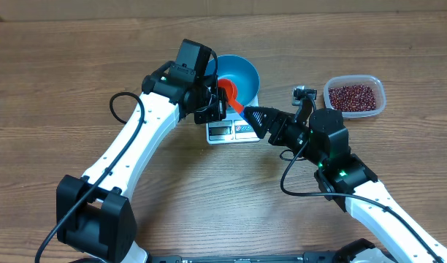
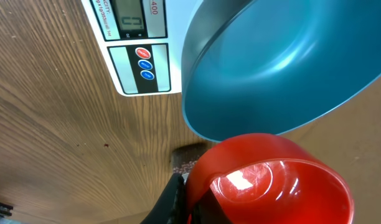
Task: Scoop item into bowl and weigh 150g on scale
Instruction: 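Move the right gripper to the scoop's blue handle, then close the right gripper on the blue handle of the scoop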
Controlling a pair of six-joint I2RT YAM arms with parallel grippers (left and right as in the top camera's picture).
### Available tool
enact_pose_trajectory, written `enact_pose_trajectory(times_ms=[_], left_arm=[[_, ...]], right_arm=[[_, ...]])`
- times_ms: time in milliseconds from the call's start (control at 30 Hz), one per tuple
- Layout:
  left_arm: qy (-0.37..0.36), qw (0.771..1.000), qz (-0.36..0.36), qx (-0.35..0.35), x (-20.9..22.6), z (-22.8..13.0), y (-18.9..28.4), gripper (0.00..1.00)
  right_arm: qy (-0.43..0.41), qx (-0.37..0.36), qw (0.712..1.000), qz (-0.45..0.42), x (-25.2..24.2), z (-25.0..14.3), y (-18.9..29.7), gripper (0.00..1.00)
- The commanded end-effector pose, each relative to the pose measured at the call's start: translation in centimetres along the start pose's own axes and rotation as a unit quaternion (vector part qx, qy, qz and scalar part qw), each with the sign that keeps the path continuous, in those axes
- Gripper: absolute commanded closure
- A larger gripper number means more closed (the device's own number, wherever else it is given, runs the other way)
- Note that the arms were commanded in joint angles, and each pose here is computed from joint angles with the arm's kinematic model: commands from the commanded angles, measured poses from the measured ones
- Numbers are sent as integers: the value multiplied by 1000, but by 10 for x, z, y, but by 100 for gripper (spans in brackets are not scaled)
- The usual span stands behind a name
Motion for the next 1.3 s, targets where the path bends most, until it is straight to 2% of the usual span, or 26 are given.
enact_pose_trajectory(times_ms=[0,333,633,900,1167,1267], left_arm=[[-6,1000,-14,24,1,-12,15,96],[-10,999,-16,28,1,-14,14,96],[-19,999,-10,30,8,-20,11,96],[-22,999,-8,30,10,-22,11,96],[-33,999,-9,38,13,-28,9,96],[-33,999,-9,38,14,-28,9,95]], right_arm=[[8,-3,1000,6,7,2,-5,23],[16,2,1000,23,10,-5,-21,24],[19,-10,1000,19,10,-2,-22,40],[20,-14,1000,18,10,-1,-22,60],[19,-12,1000,16,9,-2,-22,62],[21,-12,1000,16,9,-1,-22,70]])
Point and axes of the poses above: each gripper's point midway between its finger pads, its own y axis back along the fingers, its own x axis along the line the jaws close on, z = x × y, the point moved 9 cm from there along y, back along the fingers, and after that the axes turned 15 degrees about y, right-handed, at the moved point
